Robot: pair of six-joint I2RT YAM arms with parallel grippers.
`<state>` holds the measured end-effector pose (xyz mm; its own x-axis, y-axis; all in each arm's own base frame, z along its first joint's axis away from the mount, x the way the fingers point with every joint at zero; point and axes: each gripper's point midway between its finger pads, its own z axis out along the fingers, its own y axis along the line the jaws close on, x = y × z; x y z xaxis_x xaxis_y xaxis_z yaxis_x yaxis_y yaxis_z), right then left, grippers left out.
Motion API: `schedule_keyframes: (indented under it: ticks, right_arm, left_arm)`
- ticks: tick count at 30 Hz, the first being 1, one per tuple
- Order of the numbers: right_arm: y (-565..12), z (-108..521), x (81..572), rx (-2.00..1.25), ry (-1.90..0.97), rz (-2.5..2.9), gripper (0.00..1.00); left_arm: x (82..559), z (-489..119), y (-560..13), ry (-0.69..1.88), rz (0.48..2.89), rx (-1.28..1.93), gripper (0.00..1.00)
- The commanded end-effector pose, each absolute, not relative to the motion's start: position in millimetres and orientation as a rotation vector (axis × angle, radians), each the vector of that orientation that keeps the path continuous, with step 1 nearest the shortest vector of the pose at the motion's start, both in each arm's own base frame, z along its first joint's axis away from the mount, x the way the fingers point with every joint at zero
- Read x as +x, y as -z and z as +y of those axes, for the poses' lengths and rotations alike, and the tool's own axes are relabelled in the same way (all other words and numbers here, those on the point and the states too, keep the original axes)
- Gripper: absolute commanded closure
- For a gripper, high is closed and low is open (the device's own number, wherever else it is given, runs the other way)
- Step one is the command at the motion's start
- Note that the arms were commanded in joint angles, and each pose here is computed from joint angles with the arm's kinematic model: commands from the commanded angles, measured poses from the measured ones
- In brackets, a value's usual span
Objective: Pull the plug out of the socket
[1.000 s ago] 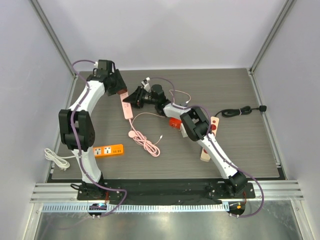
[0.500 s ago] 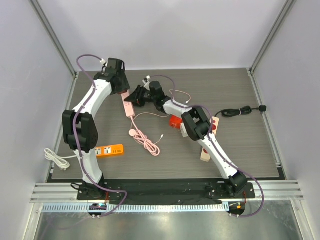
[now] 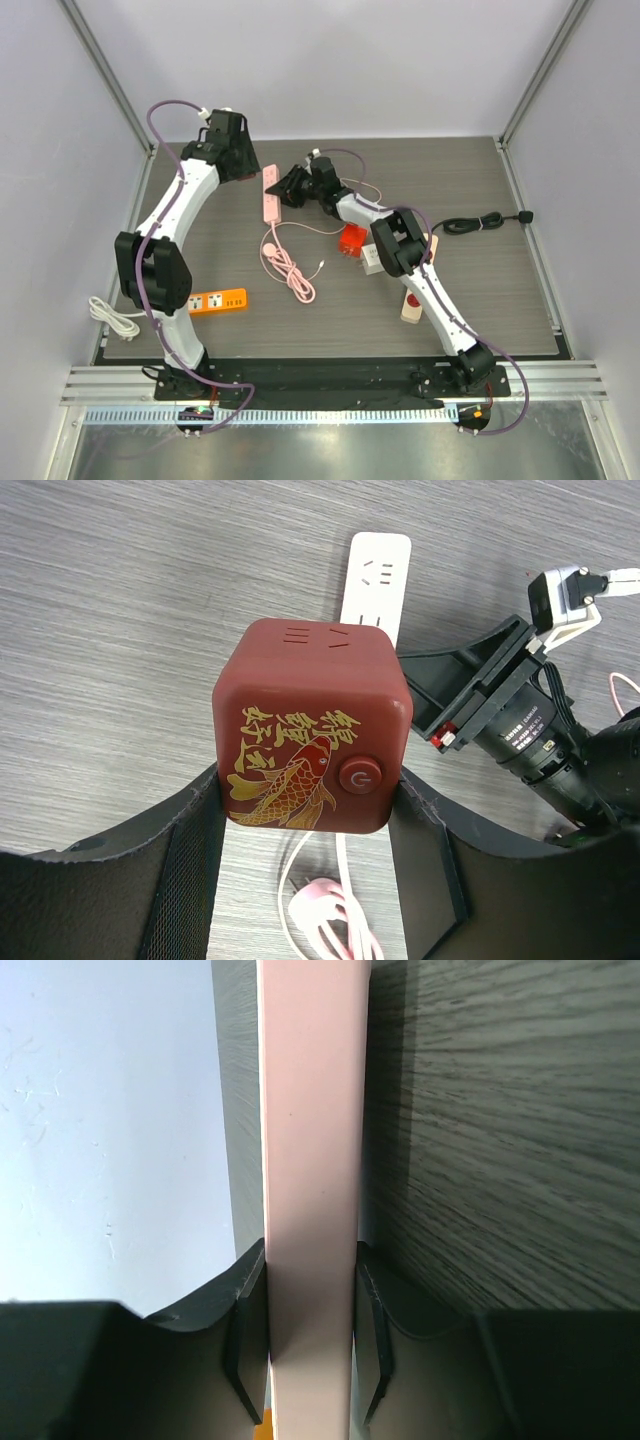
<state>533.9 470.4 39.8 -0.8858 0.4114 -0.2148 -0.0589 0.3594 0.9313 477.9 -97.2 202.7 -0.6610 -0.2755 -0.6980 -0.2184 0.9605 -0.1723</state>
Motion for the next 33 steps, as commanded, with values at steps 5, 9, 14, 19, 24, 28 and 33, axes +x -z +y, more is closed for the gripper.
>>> schedule_keyframes:
  ticks: [5,9,14,19,24,28,33]
  right_arm:
    - [-11,463,542,0.255,-1.385,2.271,0.60]
    - [-26,462,549,0.165,-1.385,2.235,0.39]
    - [-54,455,555,0.061,-1.335,2.194,0.20]
    - [-67,440,557,0.005,-1.224,2.212,0.16]
    - [-110,435,555,-0.057,-1.258,2.159,0.13]
    - [-133,434,545,-0.103,-1.321,2.122,0.12]
    - [-172,435,533,-0.145,-1.454,2.015,0.12]
  left_arm:
    - [479,-98,-234,0.131,2.235,-0.337,1.00]
    - [479,-98,-234,0.133,2.237,-0.339,1.00]
    - [479,-100,-232,0.144,2.241,-0.344,1.00]
    - [478,-101,-232,0.146,2.243,-0.344,1.00]
    - [477,-102,-234,0.158,2.234,-0.352,1.00]
    - [476,-106,-236,0.190,2.230,-0.351,1.00]
    - [476,-115,-234,0.220,2.239,-0.335,1.00]
